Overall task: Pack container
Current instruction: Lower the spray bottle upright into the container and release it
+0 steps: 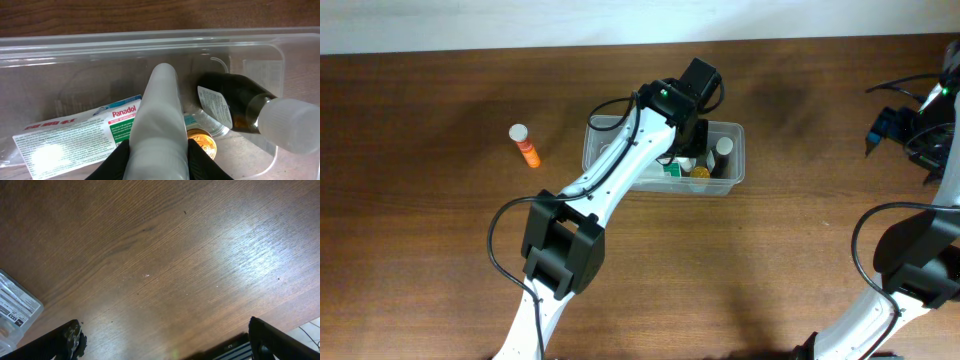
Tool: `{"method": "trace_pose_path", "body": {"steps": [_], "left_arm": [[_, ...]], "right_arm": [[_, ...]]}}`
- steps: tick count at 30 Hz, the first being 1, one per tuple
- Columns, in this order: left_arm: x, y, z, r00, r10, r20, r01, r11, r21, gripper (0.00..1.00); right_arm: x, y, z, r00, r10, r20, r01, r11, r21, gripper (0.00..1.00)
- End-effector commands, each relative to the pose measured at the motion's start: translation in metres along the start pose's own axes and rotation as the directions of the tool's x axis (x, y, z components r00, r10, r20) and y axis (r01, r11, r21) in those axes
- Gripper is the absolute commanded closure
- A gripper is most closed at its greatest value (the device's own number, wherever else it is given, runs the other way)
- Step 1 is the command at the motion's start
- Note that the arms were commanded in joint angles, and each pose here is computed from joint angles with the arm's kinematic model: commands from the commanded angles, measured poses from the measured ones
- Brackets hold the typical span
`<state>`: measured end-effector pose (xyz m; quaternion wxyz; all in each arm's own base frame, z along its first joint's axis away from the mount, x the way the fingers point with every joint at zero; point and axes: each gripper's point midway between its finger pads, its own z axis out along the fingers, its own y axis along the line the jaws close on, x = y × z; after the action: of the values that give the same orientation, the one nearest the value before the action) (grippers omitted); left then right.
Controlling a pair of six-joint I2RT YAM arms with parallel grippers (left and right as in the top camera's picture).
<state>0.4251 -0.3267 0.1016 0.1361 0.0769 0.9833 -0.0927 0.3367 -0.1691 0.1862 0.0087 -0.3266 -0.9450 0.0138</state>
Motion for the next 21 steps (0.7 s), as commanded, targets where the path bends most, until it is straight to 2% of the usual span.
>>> {"method": "trace_pose_path", "body": {"steps": [1,7,17,21], "left_arm": [[-0.006,-0.007,-0.007,1.0,-0.008,0.026,0.007,1.0,0.017,0.8],[-0.008,-0.013,-0.007,0.999,0.0,0.04,-0.001,1.0,0.028,0.75],[-0.009,-0.021,-0.007,0.998,0.011,0.058,-0.013,0.999,0.041,0.44],[-0.01,-0.021,-0.007,0.998,0.011,0.061,-0.013,0.999,0.043,0.43]], "right_arm": [[0.002,-0.004,-0.013,0.999,0.01,0.039,-0.01,1.0,0.007,0.02],[0.002,-0.004,-0.013,0.999,0.01,0.04,-0.01,1.0,0.007,0.02],[0.002,-0.004,-0.013,0.999,0.01,0.04,-0.01,1.0,0.007,0.02],[0.002,-0.004,-0.013,0.999,0.01,0.039,-0.01,1.0,0.008,0.02]]}}
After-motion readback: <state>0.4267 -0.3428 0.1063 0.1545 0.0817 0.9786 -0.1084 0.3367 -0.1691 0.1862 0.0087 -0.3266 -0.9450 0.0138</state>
